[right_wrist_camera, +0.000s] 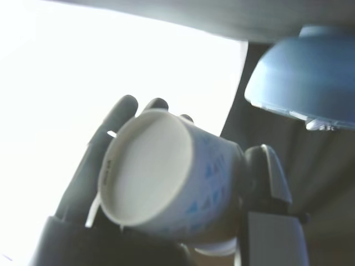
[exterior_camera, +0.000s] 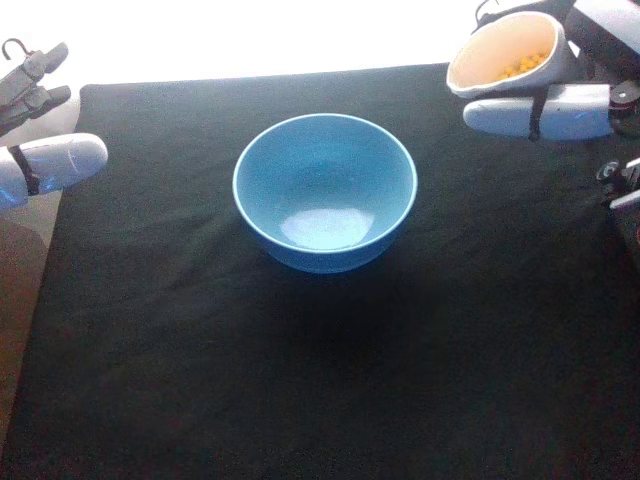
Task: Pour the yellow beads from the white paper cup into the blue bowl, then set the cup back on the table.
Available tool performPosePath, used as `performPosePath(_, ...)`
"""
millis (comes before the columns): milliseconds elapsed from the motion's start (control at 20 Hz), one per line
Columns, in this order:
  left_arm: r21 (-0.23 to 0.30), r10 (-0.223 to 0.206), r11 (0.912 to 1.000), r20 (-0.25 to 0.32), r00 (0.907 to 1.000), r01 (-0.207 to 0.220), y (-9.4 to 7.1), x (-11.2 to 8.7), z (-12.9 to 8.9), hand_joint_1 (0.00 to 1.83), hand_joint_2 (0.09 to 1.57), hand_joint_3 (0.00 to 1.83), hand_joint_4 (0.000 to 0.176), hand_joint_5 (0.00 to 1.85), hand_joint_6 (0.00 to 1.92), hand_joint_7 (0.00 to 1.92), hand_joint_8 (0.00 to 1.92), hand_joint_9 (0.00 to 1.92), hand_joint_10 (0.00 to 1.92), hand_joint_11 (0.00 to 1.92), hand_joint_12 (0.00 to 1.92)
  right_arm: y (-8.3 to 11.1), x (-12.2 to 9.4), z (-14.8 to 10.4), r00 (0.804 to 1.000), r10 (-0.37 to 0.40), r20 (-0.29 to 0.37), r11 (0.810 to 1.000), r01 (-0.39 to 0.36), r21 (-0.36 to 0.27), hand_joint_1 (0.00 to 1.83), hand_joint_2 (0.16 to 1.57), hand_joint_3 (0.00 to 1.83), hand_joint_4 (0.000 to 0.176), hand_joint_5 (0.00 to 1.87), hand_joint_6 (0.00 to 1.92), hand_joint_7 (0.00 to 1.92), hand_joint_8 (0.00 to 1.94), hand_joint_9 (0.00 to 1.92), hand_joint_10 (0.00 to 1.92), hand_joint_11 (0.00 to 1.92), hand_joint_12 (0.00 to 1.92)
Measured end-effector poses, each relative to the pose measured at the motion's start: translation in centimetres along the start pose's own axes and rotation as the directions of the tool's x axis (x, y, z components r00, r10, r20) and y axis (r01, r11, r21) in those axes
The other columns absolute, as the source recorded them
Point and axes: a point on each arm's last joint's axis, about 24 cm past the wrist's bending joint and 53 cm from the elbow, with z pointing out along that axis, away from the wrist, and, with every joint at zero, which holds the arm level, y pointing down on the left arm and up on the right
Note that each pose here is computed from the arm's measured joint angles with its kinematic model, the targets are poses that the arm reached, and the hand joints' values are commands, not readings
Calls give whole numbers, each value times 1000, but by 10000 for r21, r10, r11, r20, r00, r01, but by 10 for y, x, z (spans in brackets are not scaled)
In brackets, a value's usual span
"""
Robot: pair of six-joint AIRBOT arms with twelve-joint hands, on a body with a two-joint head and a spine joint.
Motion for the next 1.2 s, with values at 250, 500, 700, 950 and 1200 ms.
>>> performPosePath(250, -2, 57, 10000, -70, 10000, -57, 1, 2, 0, 385, 877, 7, 106, 0, 0, 274, 1, 140, 0, 0, 253, 12, 5, 9, 9998, -111, -184, 9996, 106, -262, 1234, 1089, 0, 0, 957, 966, 1140, 767, 1097, 4, 479, 968)
performPosePath(500, -21, 102, 9999, -41, 9999, -102, 2, -1, 1, 385, 890, 4, 122, 12, 3, 297, 6, 150, 5, 13, 223, 16, 10, 13, 9986, -308, -419, 9990, 294, -325, 1214, 1116, 0, 24, 932, 1036, 1040, 911, 1002, 4, 348, 1047)
performPosePath(700, -6, 83, 10000, -243, 9997, -83, 1, 8, 3, 389, 887, 1, 123, 12, 2, 297, 4, 139, 1, 6, 226, 57, 18, 42, 9915, -977, -862, 9902, 882, -1079, 1219, 1106, 0, 34, 993, 934, 1025, 941, 1168, 56, 565, 1271)
performPosePath(950, 118, 115, 9999, -244, 9996, -112, -5, 6, 11, 404, 898, 0, 126, 25, 2, 295, 1, 183, 2, 0, 295, 52, 32, 47, 9770, -1564, -1447, 9859, 1455, -831, 1224, 1097, 3, 31, 1026, 927, 1022, 899, 1062, 105, 545, 950)
performPosePath(1200, 98, 180, 9998, -624, 9979, -175, -5, 20, 13, 393, 849, 0, 126, 14, 0, 301, 0, 200, 12, 29, 84, 36, 45, 47, 9586, -2030, -1998, 9792, 1998, -363, 1247, 1049, 0, 38, 1120, 775, 1155, 664, 1220, 28, 708, 1005)
